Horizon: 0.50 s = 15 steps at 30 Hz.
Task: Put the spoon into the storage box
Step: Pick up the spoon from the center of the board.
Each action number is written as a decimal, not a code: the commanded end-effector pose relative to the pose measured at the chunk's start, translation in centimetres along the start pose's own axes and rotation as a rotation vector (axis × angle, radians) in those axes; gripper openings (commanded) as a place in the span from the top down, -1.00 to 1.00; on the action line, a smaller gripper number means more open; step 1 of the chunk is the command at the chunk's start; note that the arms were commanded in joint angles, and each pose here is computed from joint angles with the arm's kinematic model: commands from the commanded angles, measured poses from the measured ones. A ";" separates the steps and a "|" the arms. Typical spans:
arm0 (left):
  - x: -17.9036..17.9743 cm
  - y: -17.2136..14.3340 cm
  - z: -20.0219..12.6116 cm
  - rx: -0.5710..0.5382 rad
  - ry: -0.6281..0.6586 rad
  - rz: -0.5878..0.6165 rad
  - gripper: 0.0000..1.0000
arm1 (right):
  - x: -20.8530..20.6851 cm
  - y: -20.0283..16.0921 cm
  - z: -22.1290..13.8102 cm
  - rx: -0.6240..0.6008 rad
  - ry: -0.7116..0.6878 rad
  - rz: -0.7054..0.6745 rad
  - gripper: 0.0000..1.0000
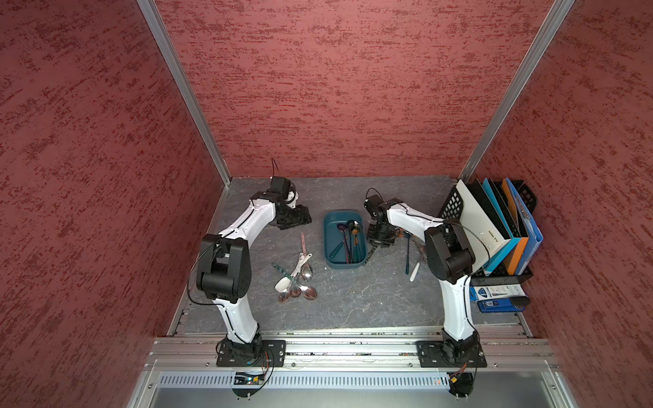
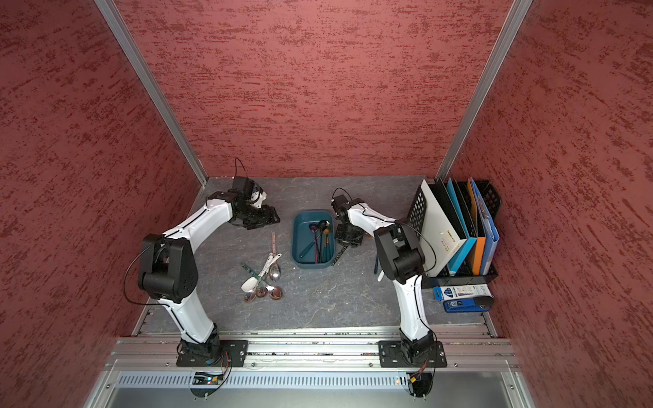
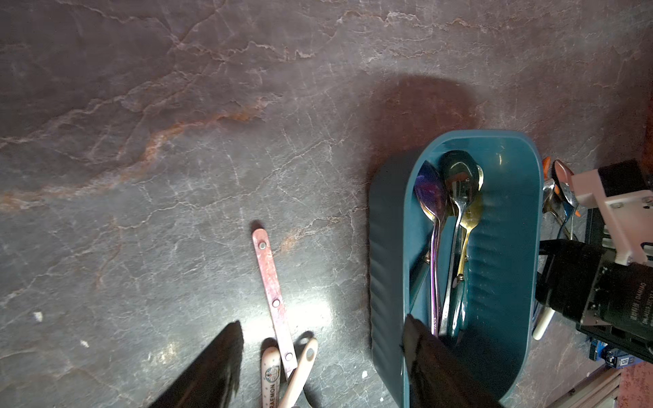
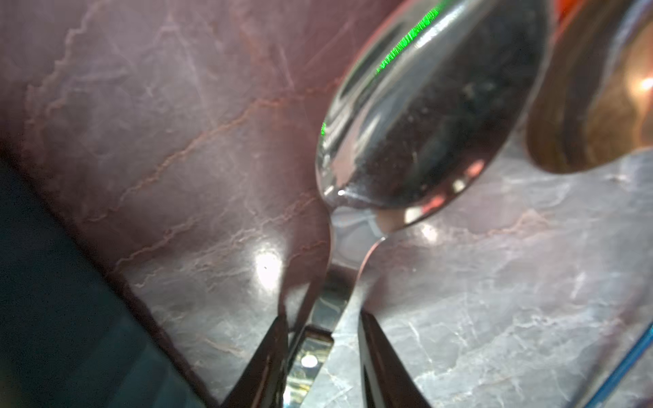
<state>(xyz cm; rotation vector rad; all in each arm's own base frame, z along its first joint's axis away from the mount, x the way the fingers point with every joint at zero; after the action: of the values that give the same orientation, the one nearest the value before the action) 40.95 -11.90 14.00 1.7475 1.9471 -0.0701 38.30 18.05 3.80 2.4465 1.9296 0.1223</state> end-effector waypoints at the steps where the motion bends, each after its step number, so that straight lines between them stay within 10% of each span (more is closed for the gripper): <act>1: -0.3 0.4 -0.4 -0.017 -0.016 -0.004 -0.49 | -0.7 -0.9 1.1 0.021 -0.018 -0.011 0.36; 15: -0.4 0.4 -0.4 -0.023 -0.020 -0.026 -0.49 | -1.6 -1.9 1.0 0.026 -0.015 -0.058 0.73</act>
<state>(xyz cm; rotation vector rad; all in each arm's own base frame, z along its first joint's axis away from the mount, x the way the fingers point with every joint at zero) 41.10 -11.94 14.07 1.7240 1.9591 -0.0728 37.76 17.60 3.79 2.4033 1.9589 0.1678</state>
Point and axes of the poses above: each gripper's point midway between its finger pads, its own z axis out along the fingers, its own x axis along the line the jaws close on, y = z × x, the point moved 2 cm from there along -z, back along the fingers, and after that the axes turned 3 degrees about -z, right-handed, at the moved point
